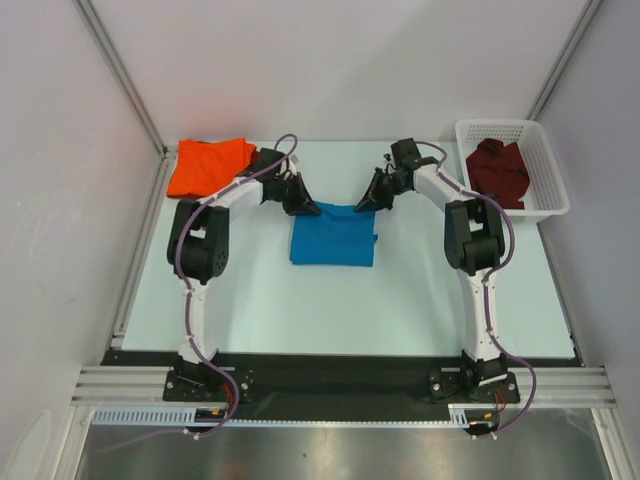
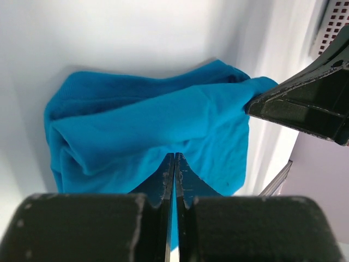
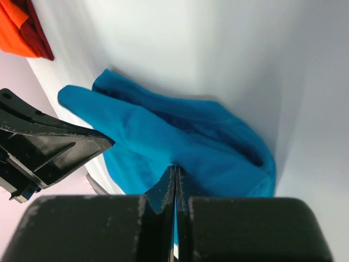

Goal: Fold and stack the t-shirts
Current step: Fold the tshirt, then neatly place the folded tshirt to the corner

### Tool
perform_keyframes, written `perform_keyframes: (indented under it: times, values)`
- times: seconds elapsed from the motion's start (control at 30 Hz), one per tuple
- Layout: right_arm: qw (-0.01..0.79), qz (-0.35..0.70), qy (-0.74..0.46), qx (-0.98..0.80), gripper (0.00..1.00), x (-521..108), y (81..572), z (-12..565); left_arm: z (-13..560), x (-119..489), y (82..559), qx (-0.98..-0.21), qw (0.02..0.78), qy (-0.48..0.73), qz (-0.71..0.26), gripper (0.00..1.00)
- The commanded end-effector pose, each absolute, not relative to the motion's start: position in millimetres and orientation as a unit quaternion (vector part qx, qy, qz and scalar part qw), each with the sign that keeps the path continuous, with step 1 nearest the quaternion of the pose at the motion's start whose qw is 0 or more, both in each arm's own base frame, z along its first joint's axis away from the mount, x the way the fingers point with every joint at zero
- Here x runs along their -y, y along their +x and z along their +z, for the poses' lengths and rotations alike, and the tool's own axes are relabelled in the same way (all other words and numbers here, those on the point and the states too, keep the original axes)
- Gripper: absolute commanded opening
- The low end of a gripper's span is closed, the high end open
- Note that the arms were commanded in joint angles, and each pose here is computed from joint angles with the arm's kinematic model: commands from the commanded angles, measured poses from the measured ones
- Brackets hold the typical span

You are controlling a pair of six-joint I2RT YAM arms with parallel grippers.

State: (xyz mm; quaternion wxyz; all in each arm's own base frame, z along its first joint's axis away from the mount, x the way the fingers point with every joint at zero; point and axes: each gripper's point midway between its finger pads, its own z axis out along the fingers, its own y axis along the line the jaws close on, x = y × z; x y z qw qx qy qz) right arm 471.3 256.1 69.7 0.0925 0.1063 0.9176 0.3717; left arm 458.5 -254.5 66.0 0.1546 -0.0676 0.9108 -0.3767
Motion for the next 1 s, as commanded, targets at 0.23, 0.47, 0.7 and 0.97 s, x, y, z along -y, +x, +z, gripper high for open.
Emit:
perform_keyframes:
  times: [0.23, 0.47, 0.7, 0.97]
  values:
    - [0.115, 0.38, 0.125, -0.909, 0.0, -243, 503, 45, 66, 245, 499, -0.897, 0.183, -0.082, -0.395, 0.05]
    - [0.135, 0.377, 0.116, -0.909, 0.0, -238, 527, 48, 69, 227, 507, -0.902, 0.194, -0.082, -0.376, 0.05]
    - [0.149, 0.349, 0.091, -0.921, 0.02, -232, 506, 96, 114, 224, 465, -0.9, 0.213, -0.049, -0.378, 0.05]
    - [0.104, 0.381, 0.046, -0.917, 0.05, -264, 420, 112, 111, 236, 386, -0.902, 0.181, -0.028, -0.391, 0.05]
